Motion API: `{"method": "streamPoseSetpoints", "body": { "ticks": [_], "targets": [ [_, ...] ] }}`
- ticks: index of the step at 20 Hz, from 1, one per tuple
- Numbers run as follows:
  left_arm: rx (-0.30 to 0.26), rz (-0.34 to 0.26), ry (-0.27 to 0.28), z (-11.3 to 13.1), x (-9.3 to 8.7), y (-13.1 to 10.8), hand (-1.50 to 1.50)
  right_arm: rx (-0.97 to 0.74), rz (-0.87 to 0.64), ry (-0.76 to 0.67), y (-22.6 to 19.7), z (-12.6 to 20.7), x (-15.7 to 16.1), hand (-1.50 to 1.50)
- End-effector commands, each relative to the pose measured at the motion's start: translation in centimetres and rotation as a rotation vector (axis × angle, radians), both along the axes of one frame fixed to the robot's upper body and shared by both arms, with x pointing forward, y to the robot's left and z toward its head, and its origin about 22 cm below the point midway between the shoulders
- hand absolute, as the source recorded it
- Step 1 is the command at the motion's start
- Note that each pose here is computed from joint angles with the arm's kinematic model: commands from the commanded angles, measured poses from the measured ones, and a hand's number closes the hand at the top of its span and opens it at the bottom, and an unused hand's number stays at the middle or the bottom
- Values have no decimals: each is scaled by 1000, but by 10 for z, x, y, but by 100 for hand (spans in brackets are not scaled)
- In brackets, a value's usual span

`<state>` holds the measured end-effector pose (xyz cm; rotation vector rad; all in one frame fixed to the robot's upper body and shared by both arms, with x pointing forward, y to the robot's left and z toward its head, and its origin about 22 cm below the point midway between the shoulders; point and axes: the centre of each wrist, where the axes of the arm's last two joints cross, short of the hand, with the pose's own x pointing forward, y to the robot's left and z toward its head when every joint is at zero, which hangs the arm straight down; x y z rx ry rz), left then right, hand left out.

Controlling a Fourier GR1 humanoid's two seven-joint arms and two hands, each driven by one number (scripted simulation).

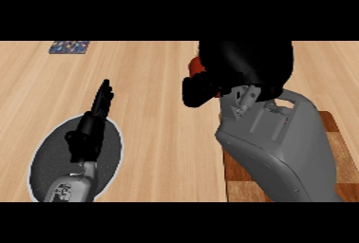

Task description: Pick the bell pepper from the cutting board and place it in the tiered basket

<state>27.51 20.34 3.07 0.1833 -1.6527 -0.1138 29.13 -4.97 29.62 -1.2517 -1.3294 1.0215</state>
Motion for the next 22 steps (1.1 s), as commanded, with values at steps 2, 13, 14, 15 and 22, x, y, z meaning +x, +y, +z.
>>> {"method": "streamPoseSetpoints", "body": {
  "ticks": [2, 13, 14, 15, 22],
  "targets": [
    [-3, -20, -11, 1, -2, -12, 0, 161, -137, 47, -1, 36, 21, 150],
    [-14, 6, -21, -5, -6, -13, 0, 151, -185, 9, -4, 45, 70, 150],
    [-2, 4, -24, 6, 5, -14, 0, 115, -198, 14, -19, 27, 79, 150],
    [-2, -1, -23, 9, -4, -7, 0, 101, -212, 12, -1, 35, 84, 150],
    [4, 13, -27, -4, -7, -20, 0, 62, -228, 4, -44, 30, 112, 150]
  ]
}}
